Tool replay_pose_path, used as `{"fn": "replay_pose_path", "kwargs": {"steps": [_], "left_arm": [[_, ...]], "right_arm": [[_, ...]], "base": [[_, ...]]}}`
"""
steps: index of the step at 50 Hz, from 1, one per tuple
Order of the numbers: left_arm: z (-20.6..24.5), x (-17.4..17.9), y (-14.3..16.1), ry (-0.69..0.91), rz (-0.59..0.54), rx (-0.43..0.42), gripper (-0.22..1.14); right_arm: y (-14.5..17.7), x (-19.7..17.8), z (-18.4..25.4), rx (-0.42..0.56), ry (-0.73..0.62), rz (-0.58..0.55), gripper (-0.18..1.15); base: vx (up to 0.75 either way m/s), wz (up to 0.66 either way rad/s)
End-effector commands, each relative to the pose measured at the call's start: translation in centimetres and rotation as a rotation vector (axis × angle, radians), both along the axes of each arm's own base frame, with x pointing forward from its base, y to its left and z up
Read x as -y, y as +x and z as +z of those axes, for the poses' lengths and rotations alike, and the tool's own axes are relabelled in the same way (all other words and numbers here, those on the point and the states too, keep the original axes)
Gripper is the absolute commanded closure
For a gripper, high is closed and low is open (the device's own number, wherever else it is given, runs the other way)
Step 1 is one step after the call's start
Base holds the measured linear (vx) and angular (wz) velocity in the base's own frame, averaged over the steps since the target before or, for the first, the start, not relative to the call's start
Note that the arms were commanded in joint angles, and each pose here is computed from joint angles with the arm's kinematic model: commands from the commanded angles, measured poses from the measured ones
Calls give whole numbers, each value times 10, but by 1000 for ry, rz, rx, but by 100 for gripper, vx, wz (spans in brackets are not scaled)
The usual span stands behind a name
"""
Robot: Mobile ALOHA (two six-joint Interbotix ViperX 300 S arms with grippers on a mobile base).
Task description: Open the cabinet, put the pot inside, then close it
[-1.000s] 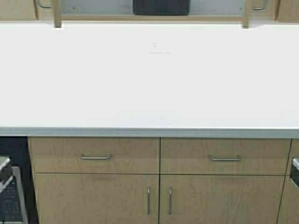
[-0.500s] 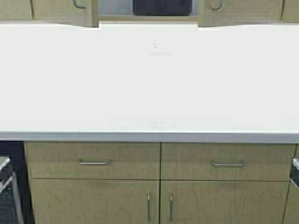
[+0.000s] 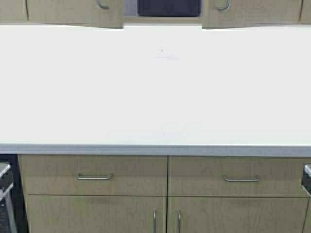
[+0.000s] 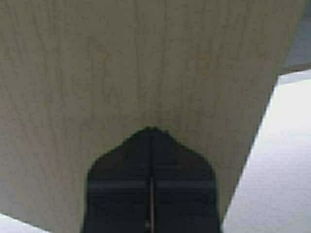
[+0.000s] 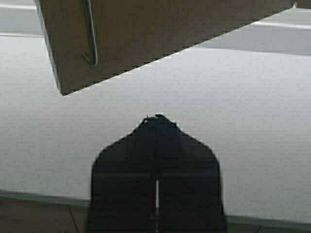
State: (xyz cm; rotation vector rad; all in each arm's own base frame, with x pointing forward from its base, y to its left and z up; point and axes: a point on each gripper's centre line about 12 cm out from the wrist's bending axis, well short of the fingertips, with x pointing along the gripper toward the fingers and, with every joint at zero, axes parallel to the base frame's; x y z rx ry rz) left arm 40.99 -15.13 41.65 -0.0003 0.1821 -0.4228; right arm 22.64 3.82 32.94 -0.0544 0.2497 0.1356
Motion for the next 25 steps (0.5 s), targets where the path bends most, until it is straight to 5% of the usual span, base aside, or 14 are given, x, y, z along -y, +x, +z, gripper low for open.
{"fn": "replay_pose_path", "kwargs": {"steps": [1, 10, 25], "left_arm": [[13, -4, -22, -12, -6, 31, 88], [5, -11, -54, -25, 8, 63, 88], [-7, 6, -71, -13, -47, 54, 88]], "right_arm": [[0, 0, 15, 37, 4, -1, 90], [13, -3, 34, 80, -5, 8, 90], [80, -17, 70, 93, -6, 14, 90]], "base": [[7, 1], [7, 2], [4, 6]]}}
